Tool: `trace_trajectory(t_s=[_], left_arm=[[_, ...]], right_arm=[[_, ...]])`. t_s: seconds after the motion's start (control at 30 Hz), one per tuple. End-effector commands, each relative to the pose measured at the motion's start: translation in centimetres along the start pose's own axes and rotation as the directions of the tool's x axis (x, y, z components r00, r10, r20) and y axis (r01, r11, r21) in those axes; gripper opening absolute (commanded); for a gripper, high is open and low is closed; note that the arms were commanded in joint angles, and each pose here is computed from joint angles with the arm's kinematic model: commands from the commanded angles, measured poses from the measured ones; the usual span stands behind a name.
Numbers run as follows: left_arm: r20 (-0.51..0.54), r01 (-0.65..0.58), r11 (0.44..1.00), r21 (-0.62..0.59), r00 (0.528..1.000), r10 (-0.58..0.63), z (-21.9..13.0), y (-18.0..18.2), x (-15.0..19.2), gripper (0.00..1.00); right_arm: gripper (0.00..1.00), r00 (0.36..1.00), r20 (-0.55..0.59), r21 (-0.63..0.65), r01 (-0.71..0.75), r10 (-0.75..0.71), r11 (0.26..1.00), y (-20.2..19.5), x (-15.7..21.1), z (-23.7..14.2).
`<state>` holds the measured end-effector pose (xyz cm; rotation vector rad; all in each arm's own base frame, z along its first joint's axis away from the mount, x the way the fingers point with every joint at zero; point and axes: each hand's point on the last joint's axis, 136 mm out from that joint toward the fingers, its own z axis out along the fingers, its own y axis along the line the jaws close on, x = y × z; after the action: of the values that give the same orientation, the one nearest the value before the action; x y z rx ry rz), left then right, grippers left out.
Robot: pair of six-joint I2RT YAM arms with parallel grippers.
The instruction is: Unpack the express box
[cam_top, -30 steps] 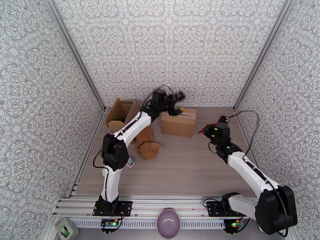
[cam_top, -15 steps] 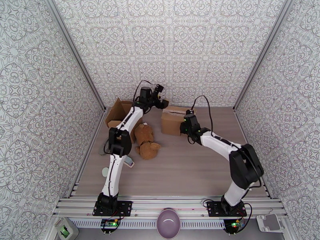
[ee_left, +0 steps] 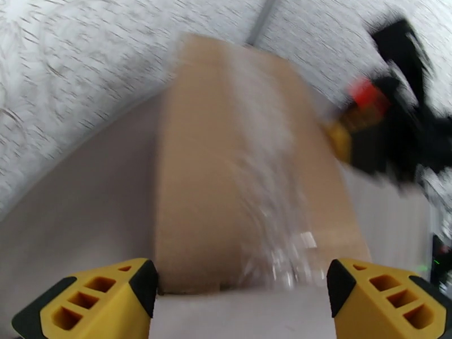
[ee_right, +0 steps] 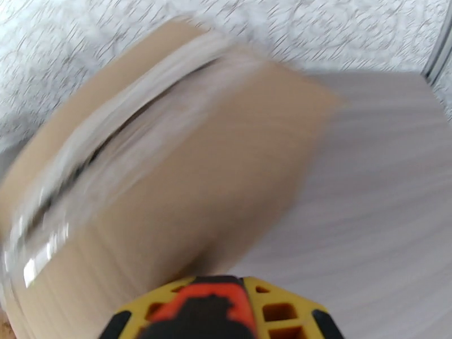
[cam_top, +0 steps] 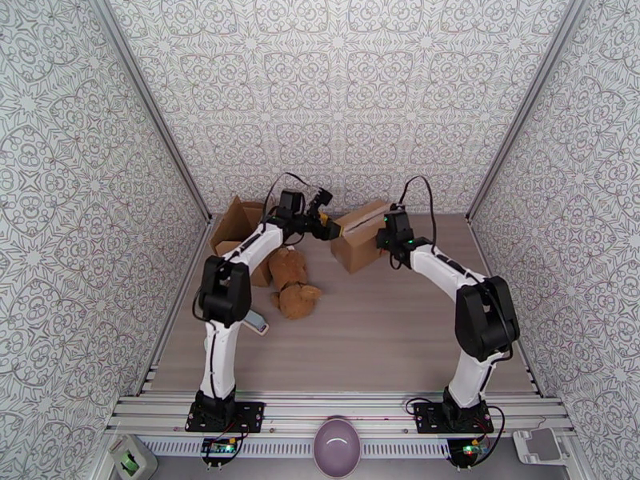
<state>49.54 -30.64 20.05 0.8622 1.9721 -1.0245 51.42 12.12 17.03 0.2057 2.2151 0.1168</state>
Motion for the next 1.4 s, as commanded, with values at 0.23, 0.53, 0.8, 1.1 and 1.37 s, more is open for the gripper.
trace_trajectory(t_s=[0.23,0.53,0.8,1.1,1.37], left_arm=[[0.089,-0.011,0.991,-0.135,0.996,0.023,-0.6,-1.3,-4.1,0.85],[0.042,0.068,0.996,-0.053,0.997,-0.066,3.7,-0.8,-2.5,0.79],[-0.037,0.092,0.991,0.101,0.995,-0.089,4.1,-6.7,1.6,0.79],[-0.161,0.042,0.976,0.214,0.987,-0.007,4.5,-15.7,6.0,0.81],[-0.167,-0.288,0.952,0.101,0.939,0.302,1.7,-17.5,4.2,0.83]], right_arm=[[0.0,1.0,-0.001,0.068,-0.027,0.027,0.997,-6.9,-1.1,0.8],[0.0,1.0,-0.008,-0.02,-0.001,0.001,1.0,-3.1,-3.2,5.0],[0.0,0.985,0.084,-0.15,0.161,-0.15,0.976,2.0,-5.9,6.0],[0.0,0.945,0.153,-0.468,0.326,-0.287,0.821,10.7,-4.9,5.0],[0.0,0.967,0.238,-0.245,0.145,-0.086,0.959,1.2,-12.9,2.0]])
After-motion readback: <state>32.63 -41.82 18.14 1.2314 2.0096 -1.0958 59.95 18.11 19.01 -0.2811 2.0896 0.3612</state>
